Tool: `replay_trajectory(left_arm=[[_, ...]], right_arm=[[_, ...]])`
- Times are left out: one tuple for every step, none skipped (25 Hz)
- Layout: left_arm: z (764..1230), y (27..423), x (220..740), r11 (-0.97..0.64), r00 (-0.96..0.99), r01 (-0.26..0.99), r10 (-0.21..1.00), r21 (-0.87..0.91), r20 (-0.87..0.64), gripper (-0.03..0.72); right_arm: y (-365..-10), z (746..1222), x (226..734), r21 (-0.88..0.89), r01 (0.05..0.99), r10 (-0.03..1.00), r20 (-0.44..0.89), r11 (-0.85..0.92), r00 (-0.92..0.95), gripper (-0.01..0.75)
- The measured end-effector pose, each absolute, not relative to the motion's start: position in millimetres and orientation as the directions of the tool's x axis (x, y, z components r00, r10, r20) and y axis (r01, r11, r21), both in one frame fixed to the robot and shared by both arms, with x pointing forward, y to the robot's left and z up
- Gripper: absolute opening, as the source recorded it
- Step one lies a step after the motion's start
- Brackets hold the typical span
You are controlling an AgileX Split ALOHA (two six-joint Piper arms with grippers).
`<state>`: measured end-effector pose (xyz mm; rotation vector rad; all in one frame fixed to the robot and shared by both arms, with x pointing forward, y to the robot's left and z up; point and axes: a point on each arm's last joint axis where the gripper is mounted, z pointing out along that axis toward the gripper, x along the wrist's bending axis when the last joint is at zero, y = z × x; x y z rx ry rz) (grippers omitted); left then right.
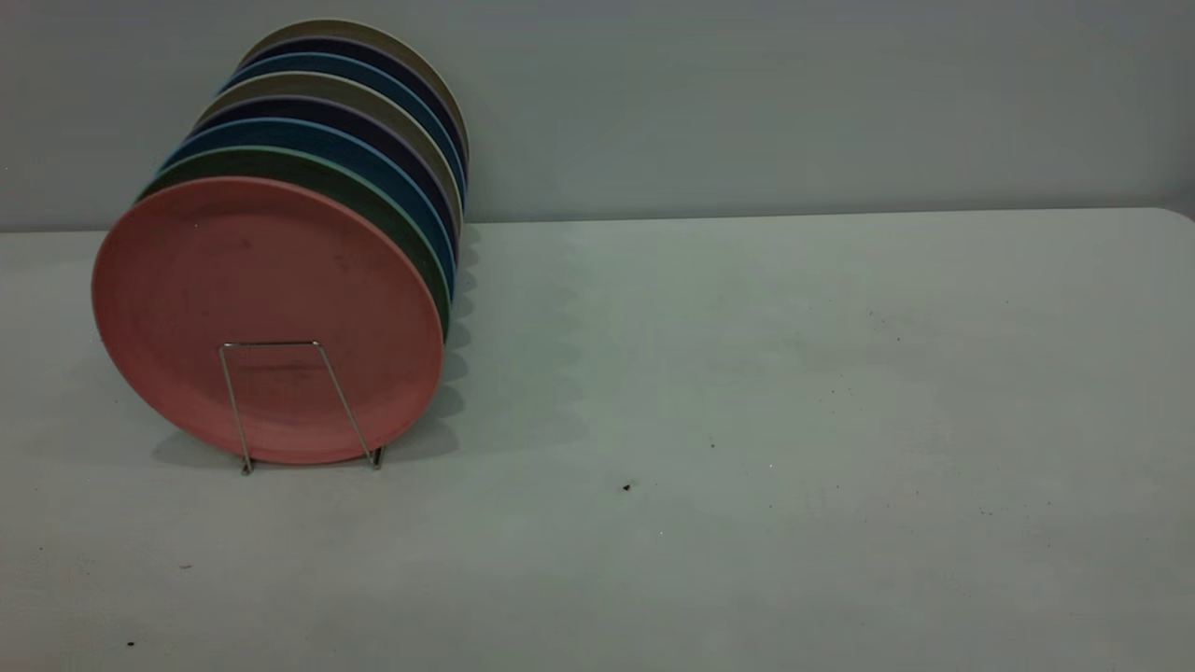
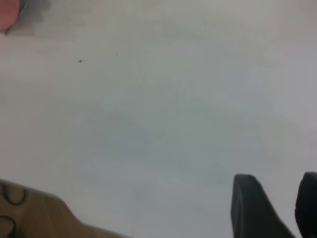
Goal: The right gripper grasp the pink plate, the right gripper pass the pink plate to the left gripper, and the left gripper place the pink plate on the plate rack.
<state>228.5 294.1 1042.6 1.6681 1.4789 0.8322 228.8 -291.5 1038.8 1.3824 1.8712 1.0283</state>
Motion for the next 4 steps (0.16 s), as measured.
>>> replay_trajectory(left_arm=[[1042.6, 294.1, 228.5, -0.058, 0.123, 0.509, 0.992, 0.859, -0.007, 0.446], [1042.6, 294.1, 228.5, -0.058, 0.123, 0.509, 0.992, 0.859, -0.007, 0.446], [1042.6, 294.1, 228.5, -0.058, 0.123, 0.509, 0.992, 0.859, -0.007, 0.446], [1042.6, 294.1, 228.5, -0.058, 0.123, 0.509, 0.992, 0.859, -0.007, 0.446]], right_arm=[[-291.5, 1038.8, 228.8, 0.849, 0.503, 0.958, -0.013, 0.162, -0.287, 0.237], [-291.5, 1038.8, 228.8, 0.849, 0.503, 0.958, -0.013, 0.162, -0.287, 0.237], [-291.5, 1038.8, 228.8, 0.849, 0.503, 0.958, -0.013, 0.162, -0.287, 0.237], [-291.5, 1038.8, 228.8, 0.849, 0.503, 0.958, -0.013, 0.162, -0.287, 0.237]])
